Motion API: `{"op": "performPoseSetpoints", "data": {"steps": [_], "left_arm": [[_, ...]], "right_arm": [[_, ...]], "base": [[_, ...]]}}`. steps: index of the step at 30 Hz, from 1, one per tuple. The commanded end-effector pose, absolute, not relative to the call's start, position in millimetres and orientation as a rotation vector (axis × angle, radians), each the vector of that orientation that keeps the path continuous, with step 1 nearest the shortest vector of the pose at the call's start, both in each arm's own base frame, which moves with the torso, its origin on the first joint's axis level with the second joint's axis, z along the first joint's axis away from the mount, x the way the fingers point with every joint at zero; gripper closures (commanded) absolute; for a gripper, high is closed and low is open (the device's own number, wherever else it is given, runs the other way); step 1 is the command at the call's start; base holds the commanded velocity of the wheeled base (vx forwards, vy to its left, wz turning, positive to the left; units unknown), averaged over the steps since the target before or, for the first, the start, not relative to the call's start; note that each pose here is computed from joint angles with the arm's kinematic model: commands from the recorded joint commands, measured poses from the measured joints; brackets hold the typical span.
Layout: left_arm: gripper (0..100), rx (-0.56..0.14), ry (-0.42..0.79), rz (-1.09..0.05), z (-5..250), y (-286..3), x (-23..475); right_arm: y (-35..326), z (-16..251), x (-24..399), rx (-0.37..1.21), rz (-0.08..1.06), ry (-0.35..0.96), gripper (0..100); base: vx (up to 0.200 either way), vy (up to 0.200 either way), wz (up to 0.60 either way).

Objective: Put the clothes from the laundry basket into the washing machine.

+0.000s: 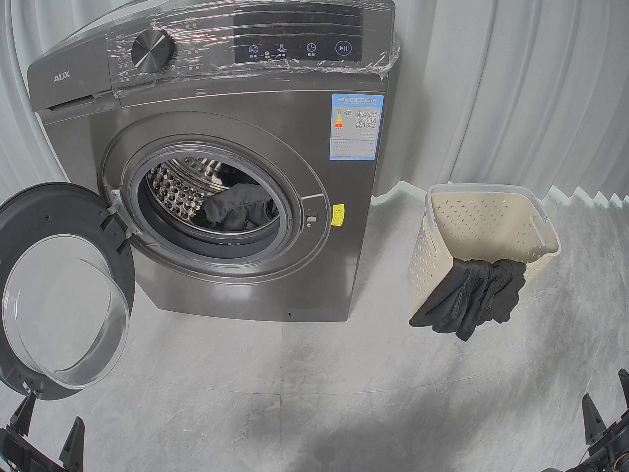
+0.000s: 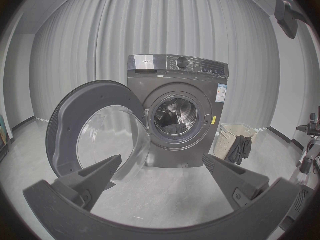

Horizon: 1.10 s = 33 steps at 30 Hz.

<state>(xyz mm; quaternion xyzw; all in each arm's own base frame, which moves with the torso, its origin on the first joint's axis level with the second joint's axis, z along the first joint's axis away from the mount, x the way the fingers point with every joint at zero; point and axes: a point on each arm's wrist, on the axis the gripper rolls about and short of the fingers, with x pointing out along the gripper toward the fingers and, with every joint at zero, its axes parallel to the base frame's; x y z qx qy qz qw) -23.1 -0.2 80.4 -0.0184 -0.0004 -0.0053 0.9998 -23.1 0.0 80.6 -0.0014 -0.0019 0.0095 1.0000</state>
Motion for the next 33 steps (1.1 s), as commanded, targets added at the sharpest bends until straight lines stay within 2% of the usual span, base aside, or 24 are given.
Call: {"op": "performPoseSetpoints", "data": {"steps": [1,14,33], "left_arm": [[0,-0.037,0.000,-0.011,76.0,-0.2,-23.0],[0,-0.038,0.000,-0.009,76.0,-0.1,-23.0],[0,-0.038,0.000,-0.009,76.0,-0.1,-23.0]], "right_arm": [[0.0,75.9,-22.9,-0.003,0.018,-0.002,0],[0.0,75.9,-22.9,-0.003,0.020,-0.002,0],[0.0,75.7,-22.9,-0.003,0.020,0.000,0]], "base": [[0.000,0.000,0.00],[0.000,0.000,0.00],[0.000,-0.200,0.00]]}}
